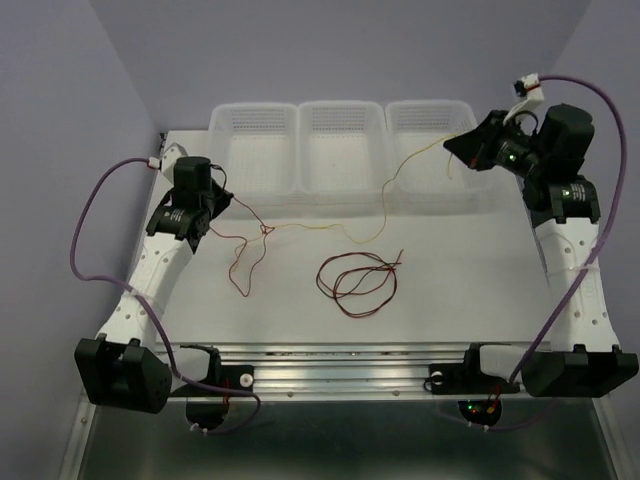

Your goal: Untangle the cables

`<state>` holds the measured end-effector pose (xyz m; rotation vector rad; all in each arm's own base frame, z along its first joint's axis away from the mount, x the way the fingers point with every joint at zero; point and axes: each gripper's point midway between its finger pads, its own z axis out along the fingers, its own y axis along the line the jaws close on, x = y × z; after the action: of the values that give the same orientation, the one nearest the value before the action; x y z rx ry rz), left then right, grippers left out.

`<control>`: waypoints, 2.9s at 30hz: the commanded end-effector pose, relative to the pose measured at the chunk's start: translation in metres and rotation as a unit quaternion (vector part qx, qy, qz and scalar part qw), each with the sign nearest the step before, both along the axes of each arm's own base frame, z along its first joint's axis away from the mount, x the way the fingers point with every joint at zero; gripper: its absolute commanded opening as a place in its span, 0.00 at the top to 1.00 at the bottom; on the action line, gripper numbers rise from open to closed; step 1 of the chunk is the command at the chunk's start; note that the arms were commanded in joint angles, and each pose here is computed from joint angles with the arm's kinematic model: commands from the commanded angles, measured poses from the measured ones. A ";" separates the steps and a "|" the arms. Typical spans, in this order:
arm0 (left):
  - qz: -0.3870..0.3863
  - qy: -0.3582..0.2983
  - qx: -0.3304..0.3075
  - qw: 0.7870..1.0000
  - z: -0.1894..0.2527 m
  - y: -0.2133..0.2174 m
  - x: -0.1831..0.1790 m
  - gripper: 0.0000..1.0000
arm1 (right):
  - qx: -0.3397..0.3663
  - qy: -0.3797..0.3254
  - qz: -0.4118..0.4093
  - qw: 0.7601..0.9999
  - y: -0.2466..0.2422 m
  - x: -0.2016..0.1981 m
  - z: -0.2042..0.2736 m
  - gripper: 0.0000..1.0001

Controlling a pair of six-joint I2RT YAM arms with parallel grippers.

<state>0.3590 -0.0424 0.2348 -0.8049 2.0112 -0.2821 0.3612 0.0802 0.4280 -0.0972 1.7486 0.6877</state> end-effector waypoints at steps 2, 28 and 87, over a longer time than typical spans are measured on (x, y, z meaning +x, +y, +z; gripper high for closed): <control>-0.013 -0.116 -0.011 0.993 0.084 -0.018 0.003 1.00 | -0.005 0.008 0.059 0.998 0.037 -0.016 -0.046 0.99; -0.264 -0.260 -0.065 0.927 0.200 -0.114 -0.067 1.00 | -0.179 -0.049 0.351 0.918 0.222 -0.067 -0.198 0.00; -0.265 -0.355 -0.047 0.895 0.329 -0.086 -0.132 1.00 | -0.178 0.025 0.294 0.939 0.253 -0.049 -0.289 0.06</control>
<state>0.2355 -0.1291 0.5404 -0.1689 1.5394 -0.8492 0.3156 0.3319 0.1179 -0.8955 1.9534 0.7847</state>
